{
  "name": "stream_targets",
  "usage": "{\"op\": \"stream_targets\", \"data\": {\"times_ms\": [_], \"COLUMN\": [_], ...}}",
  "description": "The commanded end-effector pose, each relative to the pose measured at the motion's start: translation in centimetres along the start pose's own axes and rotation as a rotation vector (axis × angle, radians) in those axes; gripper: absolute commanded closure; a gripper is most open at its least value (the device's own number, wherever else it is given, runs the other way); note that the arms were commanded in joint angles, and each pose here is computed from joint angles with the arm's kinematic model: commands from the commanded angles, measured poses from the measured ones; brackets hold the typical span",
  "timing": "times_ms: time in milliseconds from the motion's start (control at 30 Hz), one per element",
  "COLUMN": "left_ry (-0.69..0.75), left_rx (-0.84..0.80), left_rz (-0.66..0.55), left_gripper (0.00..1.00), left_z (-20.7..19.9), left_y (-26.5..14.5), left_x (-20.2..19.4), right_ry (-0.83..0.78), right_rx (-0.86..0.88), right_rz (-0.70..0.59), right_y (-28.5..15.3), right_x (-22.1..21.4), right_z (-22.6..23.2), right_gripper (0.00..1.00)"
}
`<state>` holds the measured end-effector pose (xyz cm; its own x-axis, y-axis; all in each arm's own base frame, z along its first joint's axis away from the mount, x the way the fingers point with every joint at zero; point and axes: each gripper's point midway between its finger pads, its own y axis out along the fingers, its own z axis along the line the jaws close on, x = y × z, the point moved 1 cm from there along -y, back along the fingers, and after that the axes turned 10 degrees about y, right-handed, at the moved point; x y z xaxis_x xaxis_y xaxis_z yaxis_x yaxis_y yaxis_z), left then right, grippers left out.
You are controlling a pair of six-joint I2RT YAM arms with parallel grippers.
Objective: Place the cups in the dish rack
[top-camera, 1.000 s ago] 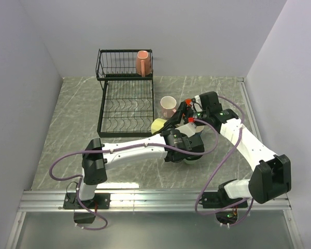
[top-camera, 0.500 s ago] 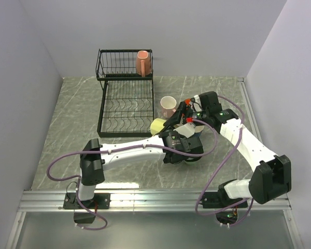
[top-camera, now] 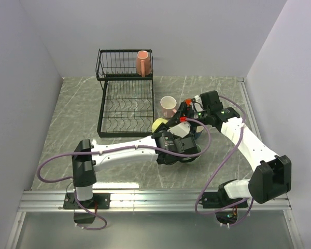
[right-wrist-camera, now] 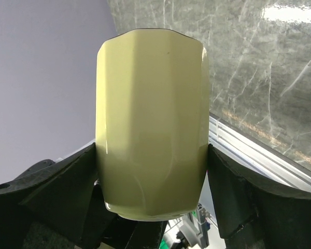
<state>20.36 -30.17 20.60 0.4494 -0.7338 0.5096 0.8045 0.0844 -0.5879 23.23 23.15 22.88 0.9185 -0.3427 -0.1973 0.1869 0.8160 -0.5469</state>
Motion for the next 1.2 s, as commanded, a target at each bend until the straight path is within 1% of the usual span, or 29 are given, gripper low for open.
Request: {"op": "stream_targets", "data": {"times_ms": [0,267,467,733,800,900,933,967,1000,1067,1100,1133,1167], "left_ry": [0.027,0.052,0.041,0.02,0.035,0.039,0.041,0.041,0.046,0.053,0.061,0.065,0.072], "left_rx": [0.089,0.061,0.062,0.005,-0.001,-0.003,-0.001,0.0,0.002,0.005,0.008,0.012,0.019], "left_rz": [0.025,-0.001,-0.054,-0.161,-0.173,-0.193,-0.196,-0.198,-0.197,-0.194,-0.189,-0.188,-0.18], "left_gripper": [0.38,0.42,0.47,0.43,0.44,0.53,0.59,0.63,0.71,0.81,0.93,0.99,1.0], "left_z": [3.6,1.9,2.1,2.1,2.1,2.2,2.2,2.2,2.2,2.0,2.0,2.0,1.9], "left_y": [0.4,1.1,1.0,0.2,0.2,0.1,0.1,0.2,0.2,0.4,0.5,0.6,0.8], "left_x": [-1.1,-0.4,0.8,3.4,3.6,4.1,4.1,4.1,4.1,3.9,3.6,3.5,3.2], "right_ry": [-0.057,-0.036,-0.024,-0.037,-0.05,-0.041,-0.039,-0.039,-0.041,-0.043,-0.046,-0.046,-0.047], "right_rx": [0.086,0.115,0.134,0.2,0.216,0.22,0.22,0.221,0.219,0.216,0.214,0.212,0.211], "right_rz": [0.095,0.119,0.162,0.268,0.299,0.317,0.318,0.32,0.322,0.319,0.321,0.319,0.322], "right_y": [-2.3,-2.4,-2.1,-1.9,-1.9,-2.0,-2.0,-2.0,-2.0,-2.0,-1.9,-1.9,-1.9], "right_x": [-2.5,-2.9,-3.8,-5.9,-6.6,-7.0,-7.1,-7.2,-7.2,-7.2,-7.2,-7.2,-7.2], "right_z": [2.4,2.7,2.8,4.1,4.3,4.0,3.9,3.8,3.6,3.5,3.5,3.5,3.5], "right_gripper": [1.0,1.0,1.0,1.0,1.0,1.0,1.0,1.0,1.0,1.0,1.0,1.0,1.0]}}
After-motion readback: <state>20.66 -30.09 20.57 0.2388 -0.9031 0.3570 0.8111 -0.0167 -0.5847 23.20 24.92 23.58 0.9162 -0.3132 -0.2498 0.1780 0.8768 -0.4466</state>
